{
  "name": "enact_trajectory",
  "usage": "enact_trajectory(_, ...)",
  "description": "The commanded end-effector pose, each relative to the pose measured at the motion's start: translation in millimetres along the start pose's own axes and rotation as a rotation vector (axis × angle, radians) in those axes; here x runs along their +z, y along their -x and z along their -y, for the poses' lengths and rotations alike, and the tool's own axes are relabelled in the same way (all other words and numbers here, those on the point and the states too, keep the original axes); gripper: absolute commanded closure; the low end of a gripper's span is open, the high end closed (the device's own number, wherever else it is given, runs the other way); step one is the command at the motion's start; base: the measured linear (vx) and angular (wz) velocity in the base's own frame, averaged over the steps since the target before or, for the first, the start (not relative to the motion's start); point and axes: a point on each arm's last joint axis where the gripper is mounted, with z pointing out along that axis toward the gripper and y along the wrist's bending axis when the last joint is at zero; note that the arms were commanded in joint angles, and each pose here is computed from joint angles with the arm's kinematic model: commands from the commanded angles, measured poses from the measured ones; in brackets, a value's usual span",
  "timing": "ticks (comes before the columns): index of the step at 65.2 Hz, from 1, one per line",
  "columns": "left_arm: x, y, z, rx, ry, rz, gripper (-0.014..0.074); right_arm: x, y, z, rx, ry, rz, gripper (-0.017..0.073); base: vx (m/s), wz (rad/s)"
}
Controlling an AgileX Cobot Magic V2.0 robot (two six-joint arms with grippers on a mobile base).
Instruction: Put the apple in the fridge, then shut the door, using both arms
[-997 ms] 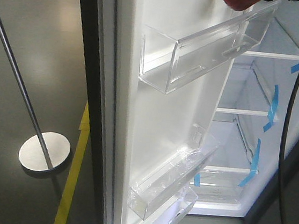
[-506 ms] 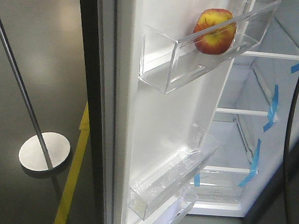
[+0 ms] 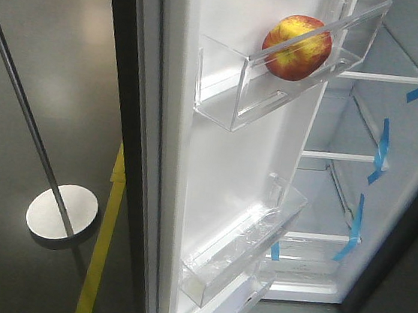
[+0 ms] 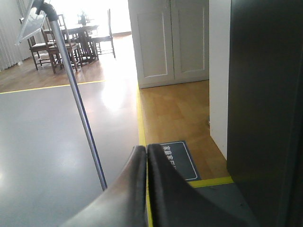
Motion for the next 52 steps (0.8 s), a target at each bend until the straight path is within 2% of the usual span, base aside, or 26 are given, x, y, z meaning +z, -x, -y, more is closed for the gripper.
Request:
enact_trajectory(1, -2.7, 14.4, 1.1, -0.016, -0.014, 0.118, 0.0599, -27.3, 20.6, -26.3, -0.04, -0.022, 0.073, 0.0565, 0.0, 0.0)
enact_trajectory(8, -3.4, 18.1, 1.4, -0.058, -0.021, 0.141, 0.0599, -38.0, 14.8, -36.5, -0.037, -0.064, 0.072, 0.0564, 0.0, 0.0)
enact_trajectory(15, -3.8, 21.0, 1.8, -0.162, -0.035, 0.172, 0.0599, -44.4, -3.0, -44.8, -0.018, -0.095, 0.062, 0.0564, 0.0, 0.0)
enact_trajectory(16, -4.0, 21.6, 1.7, -0.162, -0.035, 0.179, 0.0599, -47.1, -3.3, -47.9, -0.023, -0.097, 0.065, 0.0564, 0.0, 0.0)
enact_trajectory(17, -4.0, 21.6, 1.8, -0.195, -0.038, 0.179, 0.0599, -48.4, -5.9, -49.5, -0.024, -0.104, 0.066, 0.0564, 0.0, 0.0)
enact_trajectory(29, -4.7, 25.3, 0.6, -0.453, -0.058, 0.216, 0.0599, -66.8, -51.6, -77.3, 0.005, -0.141, 0.036, 0.0564, 0.0, 0.0)
enact_trajectory(39, -5.3, 27.9, -1.9, -0.69, -0.067, 0.248, 0.0599, -86.1, -97.3, -100.7, 0.007, -0.231, 0.044, 0.0564, 0.0, 0.0)
enact_trajectory(47, -5.6, 28.5, -4.7, -0.914, -0.07, 0.263, 0.0599, -99.3, -134.1, -115.2, 0.029, -0.314, 0.072, 0.0564, 0.0, 0.0)
enact_trajectory(52, -5.5, 27.9, -5.9, -1.045, -0.073, 0.261, 0.0599, -104.7, -156.3, -124.3, 0.041, -0.332, 0.069, 0.0564, 0.0, 0.0)
